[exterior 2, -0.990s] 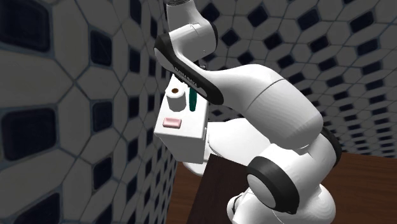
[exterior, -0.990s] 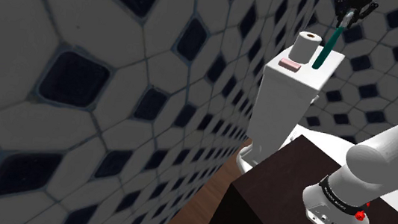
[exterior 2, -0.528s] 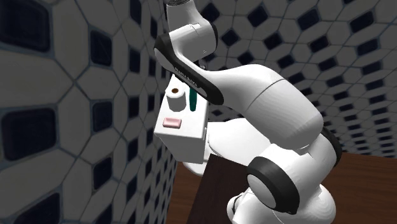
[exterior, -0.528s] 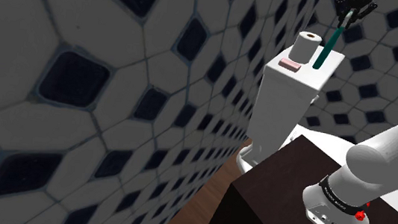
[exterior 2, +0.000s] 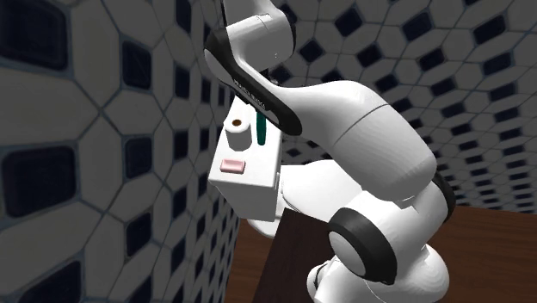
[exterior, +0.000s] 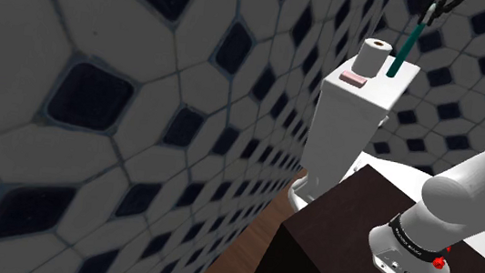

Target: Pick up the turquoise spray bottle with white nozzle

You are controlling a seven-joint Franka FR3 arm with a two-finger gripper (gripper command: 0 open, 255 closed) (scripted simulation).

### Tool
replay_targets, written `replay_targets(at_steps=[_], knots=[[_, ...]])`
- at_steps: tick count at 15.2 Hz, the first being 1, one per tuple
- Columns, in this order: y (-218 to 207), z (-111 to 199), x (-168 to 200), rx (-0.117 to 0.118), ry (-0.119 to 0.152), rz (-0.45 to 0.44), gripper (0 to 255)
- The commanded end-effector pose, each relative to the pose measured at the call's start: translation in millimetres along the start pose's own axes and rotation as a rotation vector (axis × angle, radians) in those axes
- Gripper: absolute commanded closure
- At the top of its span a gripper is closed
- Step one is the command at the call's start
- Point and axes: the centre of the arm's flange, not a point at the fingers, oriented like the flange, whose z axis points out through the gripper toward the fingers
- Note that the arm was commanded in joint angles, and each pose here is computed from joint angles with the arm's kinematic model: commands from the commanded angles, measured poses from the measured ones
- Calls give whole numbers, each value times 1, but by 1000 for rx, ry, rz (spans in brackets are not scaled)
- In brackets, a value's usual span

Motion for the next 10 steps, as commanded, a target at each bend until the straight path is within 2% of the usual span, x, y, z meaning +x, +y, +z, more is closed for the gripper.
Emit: replay_targets(at_steps=[1, 8, 10], knots=[[1, -11, 1, 0, 0, 0, 255], [4, -48, 4, 0, 0, 0, 255], [4, -49, 4, 0, 0, 0, 255]])
